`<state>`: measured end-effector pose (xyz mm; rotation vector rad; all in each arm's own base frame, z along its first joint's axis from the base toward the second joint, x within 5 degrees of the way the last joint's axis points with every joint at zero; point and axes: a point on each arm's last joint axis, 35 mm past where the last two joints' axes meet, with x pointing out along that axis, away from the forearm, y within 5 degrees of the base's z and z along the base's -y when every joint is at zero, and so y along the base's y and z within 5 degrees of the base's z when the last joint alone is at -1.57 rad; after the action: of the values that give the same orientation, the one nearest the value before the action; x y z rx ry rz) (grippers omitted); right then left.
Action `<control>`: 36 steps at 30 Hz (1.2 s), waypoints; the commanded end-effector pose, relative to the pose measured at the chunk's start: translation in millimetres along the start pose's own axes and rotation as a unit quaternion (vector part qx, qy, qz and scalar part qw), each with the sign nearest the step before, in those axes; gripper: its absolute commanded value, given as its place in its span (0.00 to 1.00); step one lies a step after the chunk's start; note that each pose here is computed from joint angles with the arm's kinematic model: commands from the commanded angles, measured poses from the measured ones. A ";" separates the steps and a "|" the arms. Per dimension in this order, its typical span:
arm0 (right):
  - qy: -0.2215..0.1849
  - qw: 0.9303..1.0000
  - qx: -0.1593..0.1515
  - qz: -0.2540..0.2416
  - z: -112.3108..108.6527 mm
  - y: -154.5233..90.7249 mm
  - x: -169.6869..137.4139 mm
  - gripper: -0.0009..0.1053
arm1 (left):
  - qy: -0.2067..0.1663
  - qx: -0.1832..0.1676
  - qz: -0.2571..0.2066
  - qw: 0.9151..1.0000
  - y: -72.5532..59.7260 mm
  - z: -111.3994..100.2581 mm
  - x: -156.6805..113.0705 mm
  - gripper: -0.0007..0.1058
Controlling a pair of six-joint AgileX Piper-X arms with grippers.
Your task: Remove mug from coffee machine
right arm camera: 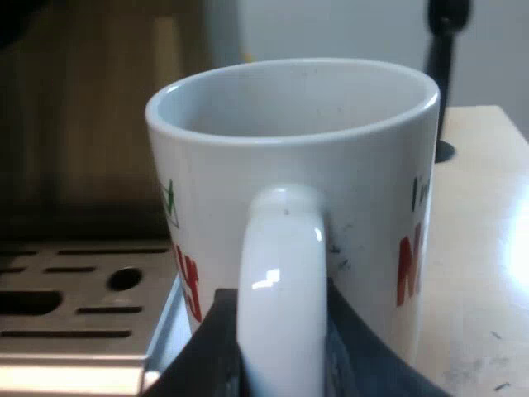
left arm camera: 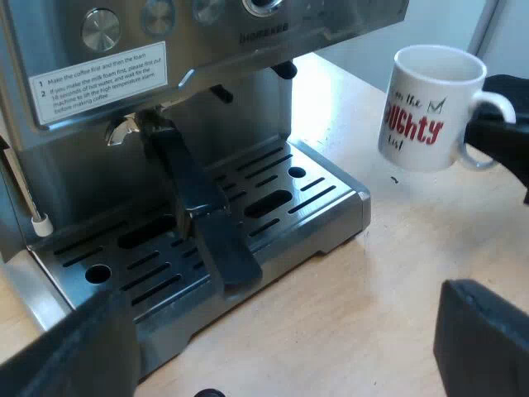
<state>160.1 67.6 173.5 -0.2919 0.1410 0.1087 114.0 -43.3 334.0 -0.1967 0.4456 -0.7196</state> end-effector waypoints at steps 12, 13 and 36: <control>-0.003 1.000 0.029 -0.005 -6.5 -27.9 12.2 0.01 | -0.007 0.009 -0.016 1.000 -2.5 3.4 -0.6 0.82; -0.002 1.000 0.029 -0.003 -7.0 -27.8 12.5 0.01 | -0.007 0.010 -0.018 1.000 -2.6 3.4 -0.6 0.82; 0.047 0.999 0.000 0.017 -40.8 -14.6 34.2 0.01 | -0.022 0.051 -0.055 0.997 5.2 -10.9 12.9 0.82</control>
<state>185.3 43.4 124.6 -0.2977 0.3162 0.1361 120.4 -47.1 316.0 -0.1506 0.3817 -0.8157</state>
